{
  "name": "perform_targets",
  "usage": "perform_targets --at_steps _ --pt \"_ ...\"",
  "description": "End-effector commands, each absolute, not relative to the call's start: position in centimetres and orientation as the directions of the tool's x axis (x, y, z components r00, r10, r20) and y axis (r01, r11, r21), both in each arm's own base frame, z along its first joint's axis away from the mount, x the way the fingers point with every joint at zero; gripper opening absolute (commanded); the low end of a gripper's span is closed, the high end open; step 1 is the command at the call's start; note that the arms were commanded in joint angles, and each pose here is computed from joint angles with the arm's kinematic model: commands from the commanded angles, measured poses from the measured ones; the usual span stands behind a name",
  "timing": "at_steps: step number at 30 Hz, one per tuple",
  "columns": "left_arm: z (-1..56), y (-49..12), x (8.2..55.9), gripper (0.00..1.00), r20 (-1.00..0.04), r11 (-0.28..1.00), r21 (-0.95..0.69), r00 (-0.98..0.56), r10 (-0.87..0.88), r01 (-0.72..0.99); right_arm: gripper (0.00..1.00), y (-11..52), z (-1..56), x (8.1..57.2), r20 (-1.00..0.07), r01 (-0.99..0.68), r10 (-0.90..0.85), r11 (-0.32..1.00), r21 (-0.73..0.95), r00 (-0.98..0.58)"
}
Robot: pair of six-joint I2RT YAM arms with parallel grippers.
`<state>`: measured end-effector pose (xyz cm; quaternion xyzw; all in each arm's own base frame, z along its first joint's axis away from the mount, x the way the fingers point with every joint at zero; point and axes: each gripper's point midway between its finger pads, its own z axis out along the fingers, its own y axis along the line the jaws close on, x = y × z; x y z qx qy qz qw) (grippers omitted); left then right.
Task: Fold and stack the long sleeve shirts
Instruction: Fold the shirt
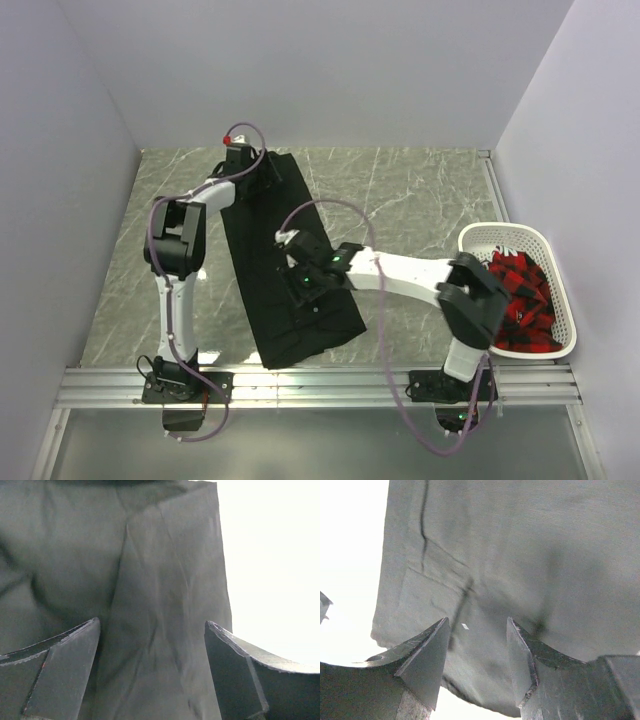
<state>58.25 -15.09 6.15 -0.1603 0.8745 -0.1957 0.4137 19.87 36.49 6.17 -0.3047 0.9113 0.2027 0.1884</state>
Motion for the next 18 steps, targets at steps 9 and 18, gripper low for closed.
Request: perform_targets --at_steps 9,18 --pt "14.8 -9.6 51.1 0.92 -0.707 0.814 -0.424 -0.417 -0.571 -0.396 0.57 28.0 9.4 25.4 -0.592 -0.412 -0.253 0.899 0.149 -0.765" --pt "7.2 -11.1 48.7 0.90 -0.626 0.838 -0.360 -0.559 -0.543 -0.411 0.49 28.5 5.5 23.6 -0.477 -0.404 -0.266 0.890 0.212 -0.837"
